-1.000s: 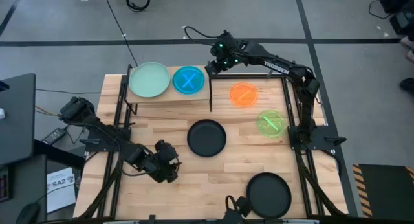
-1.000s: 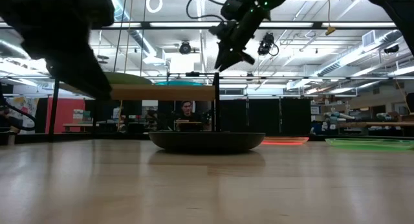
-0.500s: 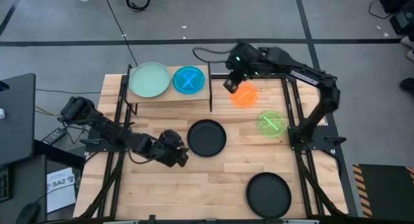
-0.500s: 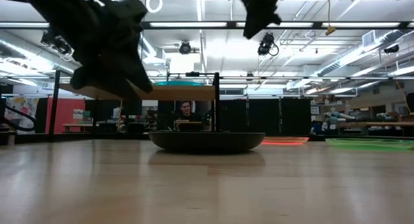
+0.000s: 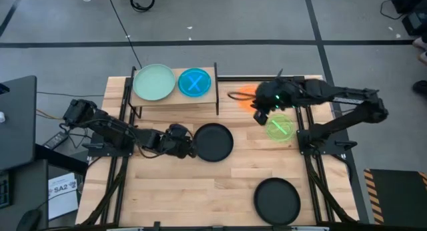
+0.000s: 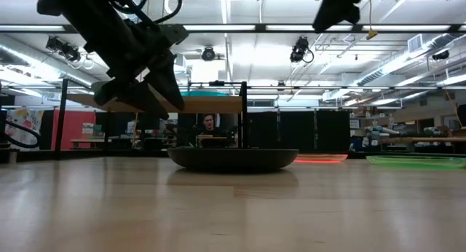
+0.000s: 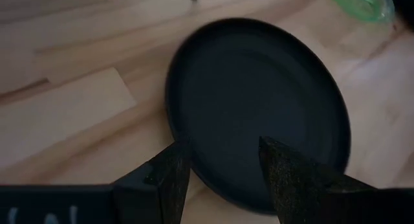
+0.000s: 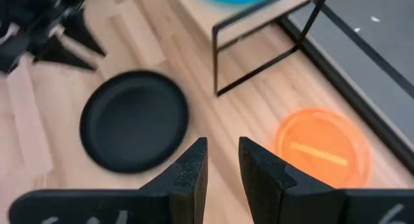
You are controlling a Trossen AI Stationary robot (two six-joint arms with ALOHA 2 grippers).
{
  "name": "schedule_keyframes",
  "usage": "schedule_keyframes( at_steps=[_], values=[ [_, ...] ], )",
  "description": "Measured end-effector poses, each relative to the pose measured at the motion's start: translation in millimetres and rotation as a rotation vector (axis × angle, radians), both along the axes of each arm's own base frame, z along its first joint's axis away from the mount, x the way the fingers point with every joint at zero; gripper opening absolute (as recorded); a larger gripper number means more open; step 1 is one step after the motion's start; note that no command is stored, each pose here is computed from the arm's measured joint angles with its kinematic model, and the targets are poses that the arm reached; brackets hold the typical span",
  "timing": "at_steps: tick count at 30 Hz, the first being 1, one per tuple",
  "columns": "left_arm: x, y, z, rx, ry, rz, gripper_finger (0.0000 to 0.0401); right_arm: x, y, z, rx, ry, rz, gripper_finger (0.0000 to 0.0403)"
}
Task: Place and stack plates onto a shelf
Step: Stack the top black plate on top of the light blue plate on the shelf
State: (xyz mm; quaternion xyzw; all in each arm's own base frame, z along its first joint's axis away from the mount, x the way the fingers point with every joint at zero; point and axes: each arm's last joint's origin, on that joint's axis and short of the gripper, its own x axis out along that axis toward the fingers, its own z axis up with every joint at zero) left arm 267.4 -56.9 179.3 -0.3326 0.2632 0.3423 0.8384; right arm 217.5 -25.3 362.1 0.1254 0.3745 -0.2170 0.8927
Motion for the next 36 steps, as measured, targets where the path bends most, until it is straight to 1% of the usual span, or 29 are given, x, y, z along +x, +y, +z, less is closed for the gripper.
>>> schedule_keyframes(
  at_steps=[4, 8, 12, 18, 22, 28, 33, 36],
  values=[
    [1.4, 7.0, 0.0, 0.0, 0.0, 0.026, 0.0189, -14.1, 11.8, -17.1, 0.033, -0.023, 0.014, 0.0094],
    [2.1, 11.1, 0.0, 0.0, 0.0, 0.042, 0.0189, -21.1, 20.1, -33.2, 0.049, -0.031, 0.038, 0.0094],
    [1.5, 11.6, -0.5, -0.013, -0.002, 0.06, 0.0189, -22.1, 26.0, -46.4, 0.05, -0.031, 0.068, 0.0094],
    [0.1, 11.9, -3.1, -0.021, 0.016, 0.078, 0.0189, -18.0, 31.2, -58.4, 0.05, -0.051, 0.095, 0.0094],
    [3.2, 11.1, -12.9, -0.025, 0.041, 0.091, 0.0189, -17.1, 32.6, -59.0, 0.051, -0.058, 0.104, 0.0094],
    [11.4, 8.9, -38.9, -0.029, 0.093, 0.113, 0.0189, -16.9, 32.7, -59.1, 0.051, -0.057, 0.105, 0.0094],
    [20.7, 6.7, -55.6, -0.034, 0.08, 0.113, 0.0189, -16.7, 32.7, -59.0, 0.051, -0.06, 0.106, 0.0094],
    [21.4, 6.6, -64.3, -0.034, 0.103, 0.124, 0.0189, -16.2, 32.7, -58.5, 0.052, -0.066, 0.106, 0.0094]
  ],
)
